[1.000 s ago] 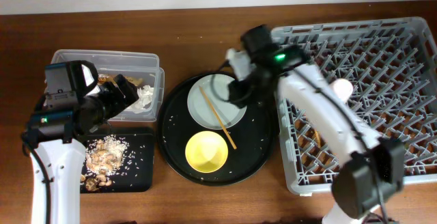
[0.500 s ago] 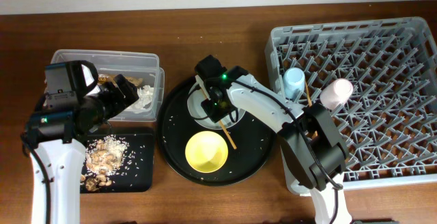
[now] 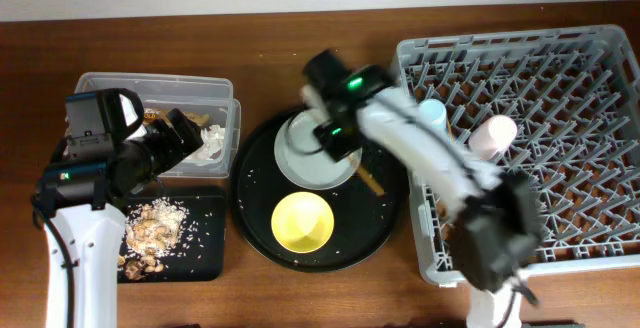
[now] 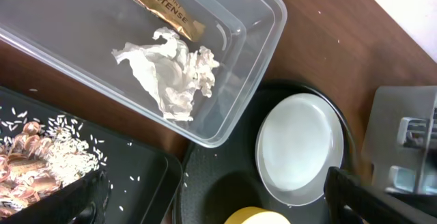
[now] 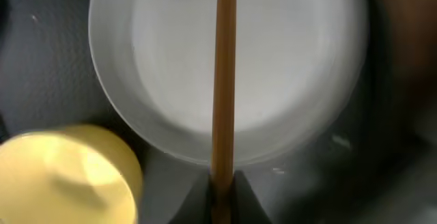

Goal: Sort waste into correct bins and load items into the dishwasher rack
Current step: 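Place the second chopstick into the dish rack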

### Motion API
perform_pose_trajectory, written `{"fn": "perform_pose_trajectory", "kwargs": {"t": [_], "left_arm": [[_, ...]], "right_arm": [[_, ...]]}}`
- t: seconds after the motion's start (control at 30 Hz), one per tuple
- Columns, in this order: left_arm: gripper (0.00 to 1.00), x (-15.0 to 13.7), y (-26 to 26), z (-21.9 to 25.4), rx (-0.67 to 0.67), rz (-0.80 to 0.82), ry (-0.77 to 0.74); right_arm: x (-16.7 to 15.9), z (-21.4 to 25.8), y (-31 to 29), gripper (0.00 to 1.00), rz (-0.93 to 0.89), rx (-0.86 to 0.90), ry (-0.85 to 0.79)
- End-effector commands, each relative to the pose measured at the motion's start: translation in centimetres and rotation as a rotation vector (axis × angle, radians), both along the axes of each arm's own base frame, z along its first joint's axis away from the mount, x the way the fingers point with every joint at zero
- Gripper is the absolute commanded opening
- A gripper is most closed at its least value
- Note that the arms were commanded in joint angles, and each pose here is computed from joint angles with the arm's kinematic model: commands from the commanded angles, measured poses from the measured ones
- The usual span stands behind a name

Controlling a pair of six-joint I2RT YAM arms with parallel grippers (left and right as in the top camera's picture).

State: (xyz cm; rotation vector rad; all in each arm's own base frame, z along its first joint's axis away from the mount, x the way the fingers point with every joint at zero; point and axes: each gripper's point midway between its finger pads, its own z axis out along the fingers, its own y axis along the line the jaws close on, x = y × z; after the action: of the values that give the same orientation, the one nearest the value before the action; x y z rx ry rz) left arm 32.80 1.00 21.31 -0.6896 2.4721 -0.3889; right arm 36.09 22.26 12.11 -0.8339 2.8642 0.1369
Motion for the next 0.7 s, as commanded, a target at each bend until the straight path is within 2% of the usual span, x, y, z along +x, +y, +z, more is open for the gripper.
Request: {"fn": "perform_pose_trajectory", "kwargs": {"t": [0.0,0.03,0.13,0.27,0.37,0.43,0.67], "left_arm": [[0.99,0.1,0.2,0.4,0.0,0.012,-0.01],[0.99,0.1,0.2,0.4,0.0,0.012,-0.01],[0.99,0.1,0.2,0.4,0.0,0.012,-0.01],[0.99,0.1,0.2,0.4,0.0,0.012,-0.01],[0.99,0.1,0.2,0.4,0.0,0.012,-0.01],[0.99,0.1,0.2,0.4,0.0,0.012,-0.01],[0.99,0.1,0.2,0.4,0.0,0.012,-0.01]], "right_arm": [[2.1,5.7,-9.0,0.04,-0.114,-0.036,-0.1],[2.2,5.8,-13.1,0.04,-0.178,-0.057,-0.072],[1.6,3.7,-20.1,0.06,-0.253,-0.097,0.018],[3.0,1.6,-24.7,0.06,-0.368,-0.096,0.02],[3.6,1.1,-25.1,0.08,-0.378,-0.095,0.007],[4.0,0.8,-23.6,0.08,-0.362,-0.018,0.006],[4.3,-2.2,-22.5,0.1,-0.412,0.05,0.005]]}}
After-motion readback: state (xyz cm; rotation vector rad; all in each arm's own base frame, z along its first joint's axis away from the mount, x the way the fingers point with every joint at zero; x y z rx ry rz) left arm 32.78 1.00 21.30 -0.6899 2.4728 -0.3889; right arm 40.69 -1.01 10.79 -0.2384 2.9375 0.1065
